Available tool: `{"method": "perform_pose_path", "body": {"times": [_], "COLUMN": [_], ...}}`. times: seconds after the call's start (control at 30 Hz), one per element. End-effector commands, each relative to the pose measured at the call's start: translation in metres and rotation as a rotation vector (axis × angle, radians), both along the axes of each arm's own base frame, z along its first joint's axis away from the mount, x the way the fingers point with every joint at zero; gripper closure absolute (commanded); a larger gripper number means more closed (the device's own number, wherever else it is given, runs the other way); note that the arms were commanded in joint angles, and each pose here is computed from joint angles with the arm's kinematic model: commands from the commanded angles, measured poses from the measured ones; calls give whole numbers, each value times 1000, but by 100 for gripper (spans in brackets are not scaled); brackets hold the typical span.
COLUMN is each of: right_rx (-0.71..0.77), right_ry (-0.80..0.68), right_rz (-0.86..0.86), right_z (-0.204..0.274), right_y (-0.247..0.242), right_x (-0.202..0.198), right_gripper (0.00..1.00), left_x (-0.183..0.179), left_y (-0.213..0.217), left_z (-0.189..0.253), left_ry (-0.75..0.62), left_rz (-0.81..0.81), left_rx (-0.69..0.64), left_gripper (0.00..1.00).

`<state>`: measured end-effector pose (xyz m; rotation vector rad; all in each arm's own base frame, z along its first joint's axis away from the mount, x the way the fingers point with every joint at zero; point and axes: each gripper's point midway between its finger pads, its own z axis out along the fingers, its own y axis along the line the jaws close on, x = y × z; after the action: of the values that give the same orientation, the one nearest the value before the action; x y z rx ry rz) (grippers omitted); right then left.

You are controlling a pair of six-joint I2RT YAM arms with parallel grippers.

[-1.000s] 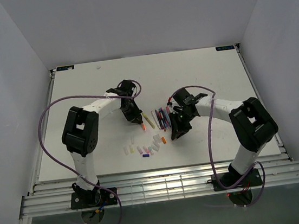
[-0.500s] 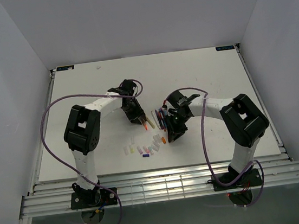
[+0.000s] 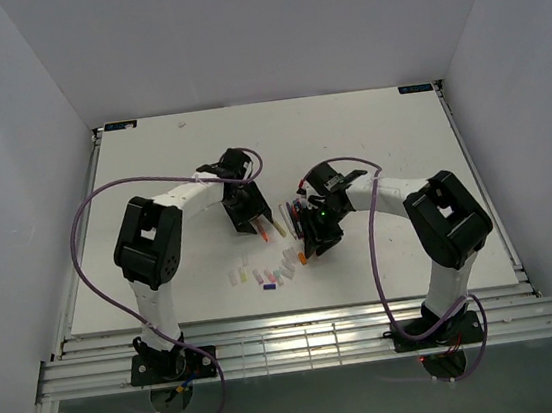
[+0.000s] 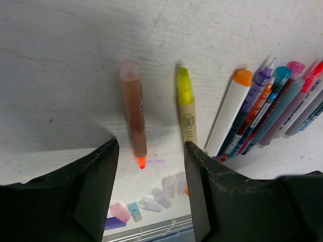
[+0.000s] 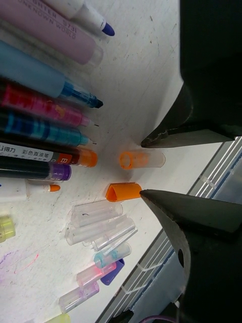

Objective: Open the pen caps

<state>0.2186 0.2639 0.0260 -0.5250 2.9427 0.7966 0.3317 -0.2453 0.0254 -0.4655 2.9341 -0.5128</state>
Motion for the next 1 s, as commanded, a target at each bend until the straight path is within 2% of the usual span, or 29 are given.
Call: {"method": "perform_pose_path", "body": {"times": [0.0,0.13,0.33,0.67,0.7,0.73,0.77,0.8,0.83,0.97], "right_rx": [46,62,65,2,-18,-40,-120,-145,-158,-138], "right_ry": [-61,-99,-135,-165,-165,-165,-149,-144,-142,-165], "right_rz": [8,7,-6,-45,-55,-67,-100,-109,-116,-150], "right_z": [22,39,57,62,60,60,54,53,54,61], "right_y": [9,6,3,-18,-22,-29,-44,-51,-58,-71], "right_x": [11,10,10,2,0,-4,-10,-13,-20,-38], "right_gripper": [55,53,46,33,19,9,10,10,10,10], "left_x": [0,-1,-6,-15,-16,-17,-20,-23,-24,-38], "left_y": [6,9,11,15,15,15,17,18,19,23], "left_z": [28,42,54,68,71,74,80,82,85,93], "left_ry": [-79,-117,-134,-155,-165,-175,-192,-198,-206,-215], "left_rz": [-12,-15,-16,-26,-31,-34,-39,-39,-39,-25], "left_rx": [-4,-3,-18,-32,-37,-42,-48,-51,-55,-84], "left_gripper": [35,32,30,29,28,27,26,15,10,2]}}
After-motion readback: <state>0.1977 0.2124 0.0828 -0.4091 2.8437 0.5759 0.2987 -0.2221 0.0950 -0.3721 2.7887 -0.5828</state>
